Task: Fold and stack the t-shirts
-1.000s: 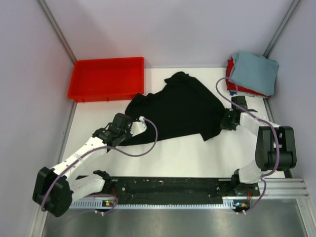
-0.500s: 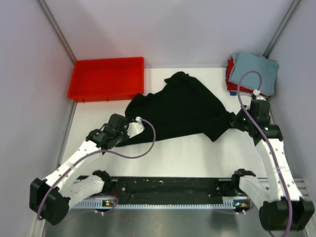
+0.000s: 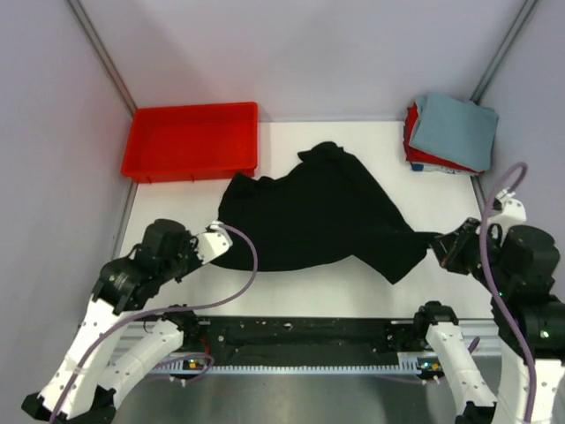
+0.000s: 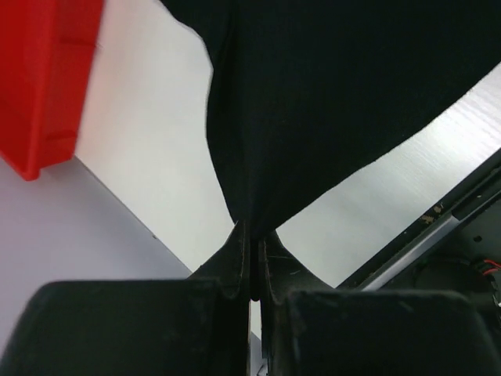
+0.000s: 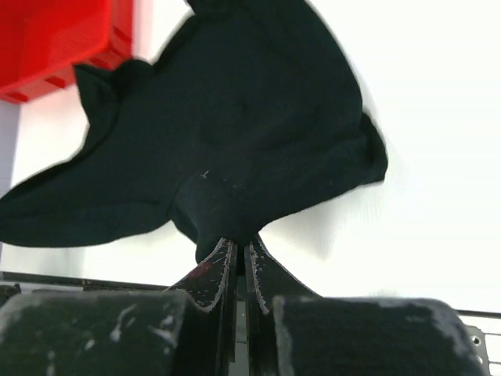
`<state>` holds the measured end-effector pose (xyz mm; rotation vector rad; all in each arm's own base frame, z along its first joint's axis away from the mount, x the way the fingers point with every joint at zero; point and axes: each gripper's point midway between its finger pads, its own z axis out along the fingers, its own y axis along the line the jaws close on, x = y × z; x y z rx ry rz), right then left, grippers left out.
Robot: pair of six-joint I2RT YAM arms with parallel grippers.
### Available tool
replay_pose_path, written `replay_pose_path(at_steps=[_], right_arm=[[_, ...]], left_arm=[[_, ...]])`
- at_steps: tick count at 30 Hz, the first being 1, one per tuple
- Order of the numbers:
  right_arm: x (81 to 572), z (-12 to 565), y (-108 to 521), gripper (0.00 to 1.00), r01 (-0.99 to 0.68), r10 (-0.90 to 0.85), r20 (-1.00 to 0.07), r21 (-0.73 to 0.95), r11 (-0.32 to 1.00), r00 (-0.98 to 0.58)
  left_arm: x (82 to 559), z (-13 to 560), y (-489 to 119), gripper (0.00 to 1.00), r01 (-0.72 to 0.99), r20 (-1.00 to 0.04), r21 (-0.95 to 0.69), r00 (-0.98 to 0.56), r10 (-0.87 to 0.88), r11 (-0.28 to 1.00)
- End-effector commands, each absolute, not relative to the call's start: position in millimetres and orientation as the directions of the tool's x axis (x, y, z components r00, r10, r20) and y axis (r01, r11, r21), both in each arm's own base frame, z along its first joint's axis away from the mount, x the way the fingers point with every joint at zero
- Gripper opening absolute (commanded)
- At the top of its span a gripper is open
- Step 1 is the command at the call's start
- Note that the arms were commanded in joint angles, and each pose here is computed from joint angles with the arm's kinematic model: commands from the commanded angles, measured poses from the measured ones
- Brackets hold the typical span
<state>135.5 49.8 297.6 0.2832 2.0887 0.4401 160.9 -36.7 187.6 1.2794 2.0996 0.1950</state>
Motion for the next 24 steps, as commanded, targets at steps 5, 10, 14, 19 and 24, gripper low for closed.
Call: replay_pose_path(at_steps=[5,10,14,19,24], right_arm=[[89.3,394.0,32.2,0.00,-0.016,0.315,-0.908,0.332,0.943,-0.277],[96.5,429.3,6.4,0.00,0.090,0.310,-0.933,0.298,0.950,-0.184],[149.3,431.2,7.6,0.00,0.100,0.320,-0.926,0.305,0.947,-0.202],[272.3,449.4,12.8,0.00,0.081,0.323,-0.926,0.313,0.946,-0.194],[365.0,537.8,-9.9,0.00,0.125,0.244,-0.970,0.240,0.963,-0.016]], left_arm=[[136.7,255.0,-40.6,0.00,0.760,-0.533,0.480,-0.143,0.834,0.437],[165.9,298.4,-29.4,0.00,0.606,-0.525,0.661,-0.050,0.850,0.443],[212.3,303.5,-34.2,0.00,0.534,-0.508,0.692,-0.118,0.853,0.486],[310.4,330.6,-57.5,0.00,0.395,-0.504,0.747,-0.188,0.843,0.535],[391.6,445.6,-76.1,0.00,0.109,-0.656,0.743,-0.077,0.751,0.660]])
